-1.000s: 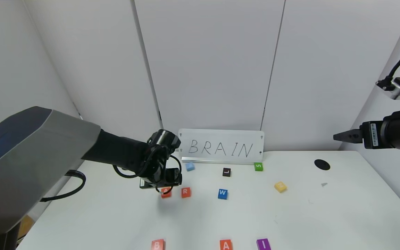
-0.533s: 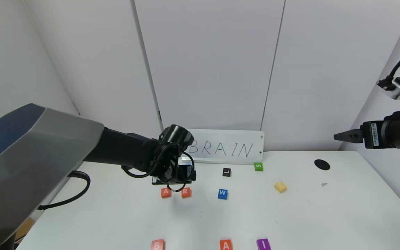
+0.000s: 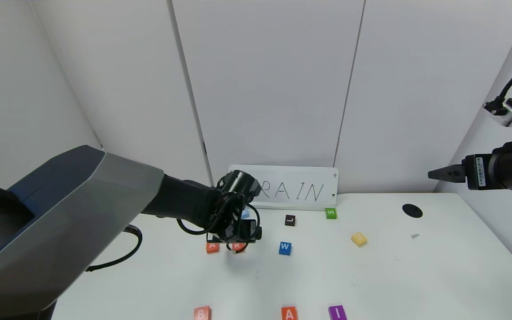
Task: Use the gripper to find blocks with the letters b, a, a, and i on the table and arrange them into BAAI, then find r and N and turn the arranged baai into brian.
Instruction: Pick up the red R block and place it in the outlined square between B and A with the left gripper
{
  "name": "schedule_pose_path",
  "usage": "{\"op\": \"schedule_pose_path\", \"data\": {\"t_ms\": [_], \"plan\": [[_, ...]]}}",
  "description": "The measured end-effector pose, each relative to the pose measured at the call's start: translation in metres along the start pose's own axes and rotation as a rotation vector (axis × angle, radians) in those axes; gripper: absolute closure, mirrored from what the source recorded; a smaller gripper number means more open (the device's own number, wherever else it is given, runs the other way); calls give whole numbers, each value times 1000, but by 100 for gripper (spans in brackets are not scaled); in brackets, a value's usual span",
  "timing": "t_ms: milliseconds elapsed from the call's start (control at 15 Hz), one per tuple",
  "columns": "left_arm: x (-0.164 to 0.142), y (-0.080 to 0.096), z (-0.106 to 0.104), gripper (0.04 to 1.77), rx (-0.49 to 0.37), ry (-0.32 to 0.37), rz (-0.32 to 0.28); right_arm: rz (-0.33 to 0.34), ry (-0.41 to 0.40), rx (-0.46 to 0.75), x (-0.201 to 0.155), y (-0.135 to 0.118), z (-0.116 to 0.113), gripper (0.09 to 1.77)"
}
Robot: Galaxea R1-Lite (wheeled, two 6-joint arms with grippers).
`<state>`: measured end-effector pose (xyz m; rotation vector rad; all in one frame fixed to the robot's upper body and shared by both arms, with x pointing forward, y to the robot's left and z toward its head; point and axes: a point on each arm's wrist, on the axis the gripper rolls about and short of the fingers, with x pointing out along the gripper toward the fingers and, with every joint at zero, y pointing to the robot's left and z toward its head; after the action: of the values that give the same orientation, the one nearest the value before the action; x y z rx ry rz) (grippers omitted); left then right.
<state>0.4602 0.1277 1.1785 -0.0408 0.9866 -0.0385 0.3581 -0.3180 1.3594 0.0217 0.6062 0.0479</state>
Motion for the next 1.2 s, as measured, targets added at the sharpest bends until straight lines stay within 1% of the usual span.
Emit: {"op": "schedule_pose_path", "data": {"t_ms": [333,933,1000,1133,1200], "plan": [[15,-2,-3,11,-9,22,6,-1,2,1,1,0,0,15],[29,-2,-7,10,-8,43,16,-1,7,0,2,0,0,15],[30,-2,-7,16,-10,45,17,-1,7,0,3,0,-1,15],[32,-2,-8,51,-10,50,19,-1,7,1,3,0,-1,15],[32,-2,-9,65,-11,52,21,-1,7,0,3,0,-1,15]]}}
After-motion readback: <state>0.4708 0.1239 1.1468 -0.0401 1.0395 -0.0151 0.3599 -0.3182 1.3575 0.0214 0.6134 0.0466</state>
